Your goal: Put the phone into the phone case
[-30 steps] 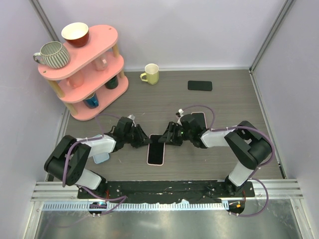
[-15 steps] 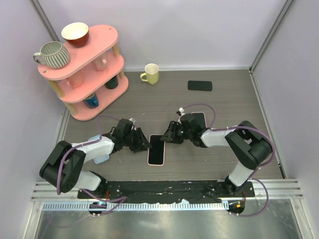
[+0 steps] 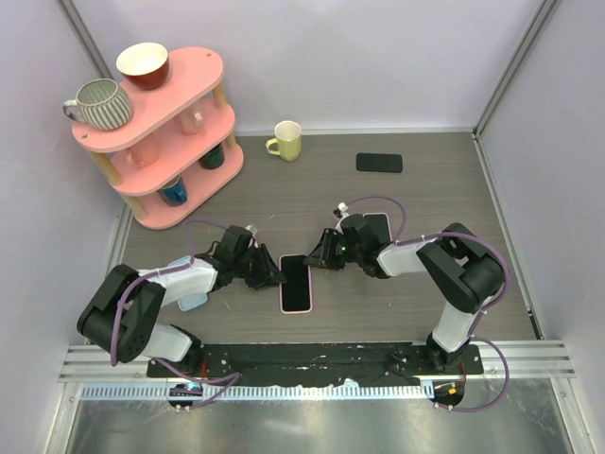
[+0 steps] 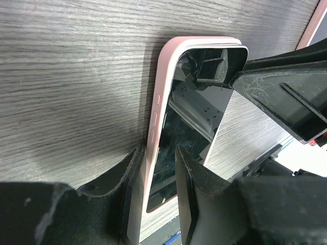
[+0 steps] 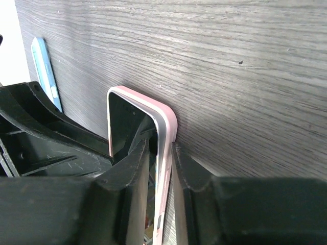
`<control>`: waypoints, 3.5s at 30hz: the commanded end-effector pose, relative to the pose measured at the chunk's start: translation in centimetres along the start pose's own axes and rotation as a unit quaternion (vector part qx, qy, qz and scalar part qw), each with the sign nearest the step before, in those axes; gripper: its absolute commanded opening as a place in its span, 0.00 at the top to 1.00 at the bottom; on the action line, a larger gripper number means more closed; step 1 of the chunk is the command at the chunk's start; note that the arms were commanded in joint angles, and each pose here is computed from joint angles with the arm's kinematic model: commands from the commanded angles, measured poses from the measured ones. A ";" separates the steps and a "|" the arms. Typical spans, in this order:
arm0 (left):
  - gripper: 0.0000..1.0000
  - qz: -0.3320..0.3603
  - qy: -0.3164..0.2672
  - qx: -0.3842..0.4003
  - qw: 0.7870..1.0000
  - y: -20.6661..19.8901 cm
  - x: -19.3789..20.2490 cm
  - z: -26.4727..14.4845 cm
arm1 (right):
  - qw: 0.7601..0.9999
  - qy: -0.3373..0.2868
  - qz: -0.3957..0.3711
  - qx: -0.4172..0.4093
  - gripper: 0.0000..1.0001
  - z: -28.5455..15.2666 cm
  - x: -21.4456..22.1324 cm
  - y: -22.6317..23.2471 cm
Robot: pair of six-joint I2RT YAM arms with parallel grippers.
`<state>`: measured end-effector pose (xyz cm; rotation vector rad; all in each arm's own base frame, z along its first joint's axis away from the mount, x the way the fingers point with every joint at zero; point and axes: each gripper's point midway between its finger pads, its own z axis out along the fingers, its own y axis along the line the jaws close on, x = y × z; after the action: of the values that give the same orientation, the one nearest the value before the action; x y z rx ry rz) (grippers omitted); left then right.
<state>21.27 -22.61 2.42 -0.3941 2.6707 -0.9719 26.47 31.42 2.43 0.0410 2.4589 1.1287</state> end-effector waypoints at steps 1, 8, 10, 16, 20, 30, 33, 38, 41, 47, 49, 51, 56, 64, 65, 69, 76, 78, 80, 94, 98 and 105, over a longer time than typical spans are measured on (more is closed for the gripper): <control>0.67 0.003 0.016 -0.016 1.000 1.5 1.0 0.7 | 0.999 0.016 0.005 0.047 0.80 0.6 1.9 -3.3; 0.68 0.003 0.016 -0.018 1.000 1.6 1.0 0.8 | 0.998 0.018 0.009 0.053 0.89 0.7 2.3 -4.0; 0.68 0.002 0.017 -0.018 1.000 1.7 1.1 0.9 | 0.998 0.018 0.008 0.053 0.92 0.7 2.4 -4.0; 0.68 0.002 0.019 -0.017 1.000 1.6 1.1 0.9 | 0.999 0.022 0.009 0.030 0.81 0.5 2.2 -2.6; 0.68 0.001 0.018 -0.015 1.000 1.5 1.0 0.8 | 1.000 0.019 0.006 0.003 0.59 -0.4 1.6 -0.7; 0.79 -0.027 0.037 -0.001 0.999 1.7 2.1 1.3 | 0.997 0.031 -0.041 0.060 0.45 -3.6 3.7 -2.3; 0.84 -0.039 0.046 0.017 0.998 1.1 2.4 1.5 | 0.996 0.034 -0.052 0.057 0.44 -3.3 4.3 -1.9; 0.87 -0.061 0.060 0.046 0.995 0.6 2.9 2.2 | 0.998 0.052 -0.041 0.014 0.44 -2.6 5.4 -0.5; 0.88 -0.060 0.059 0.043 0.996 0.8 2.9 2.3 | 0.997 0.056 -0.017 -0.054 0.44 -2.9 5.3 2.1; 0.87 -0.056 0.061 0.050 0.995 0.5 2.9 2.3 | 0.974 0.050 0.039 -0.217 0.44 -4.7 3.6 8.7; 0.87 -0.052 0.060 0.051 0.996 0.4 2.8 2.2 | 0.970 0.053 0.042 -0.235 0.44 -4.8 3.7 9.2; 0.87 -0.051 0.059 0.047 0.996 0.5 2.7 2.2 | 0.971 0.055 0.049 -0.229 0.44 -4.6 4.0 8.7; 0.87 -0.043 0.056 0.046 0.996 0.4 2.6 1.9 | 0.986 0.053 0.044 -0.150 0.48 -3.5 4.8 4.9; 0.78 -0.011 0.034 0.044 0.998 -1.0 1.4 0.5 | 0.995 0.058 -0.050 -0.071 0.94 -3.7 5.3 1.5; 0.76 -0.001 0.027 0.045 0.999 -1.5 1.0 0.1 | 0.994 0.057 -0.058 -0.073 0.97 -3.8 5.2 1.5; 0.54 0.051 -0.003 0.018 0.999 -2.8 -0.9 -2.8 | 0.986 0.075 -0.111 -0.101 0.99 -4.4 5.3 2.4; 0.27 0.275 -0.004 0.138 0.951 -11.7 -2.5 -10.9 | 0.940 0.103 -0.214 -0.244 0.99 -9.0 6.1 7.8; 0.19 0.301 0.034 0.180 0.936 -12.6 -0.8 -12.1 | 0.920 0.111 -0.242 -0.288 0.99 -10.4 6.6 9.1; 0.18 0.336 0.058 0.217 0.915 -13.4 0.5 -13.3 | 0.901 0.104 -0.265 -0.326 0.99 -11.5 6.5 10.6; 0.29 0.328 0.119 0.311 0.884 -14.3 3.2 -13.9 | 0.823 0.105 -0.215 -0.516 0.99 -17.3 7.3 16.0; 0.35 0.314 0.120 0.331 0.882 -15.1 3.1 -13.9 | 0.826 0.118 -0.205 -0.512 0.99 -16.1 7.2 15.7; 0.36 0.299 0.144 0.308 0.892 -13.8 3.6 -13.1 | 0.824 0.110 -0.209 -0.514 0.99 -16.4 7.2 15.9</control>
<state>16.33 -25.86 19.00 0.6397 2.3304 -1.5474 11.38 31.80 15.09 -0.7164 2.0256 2.1652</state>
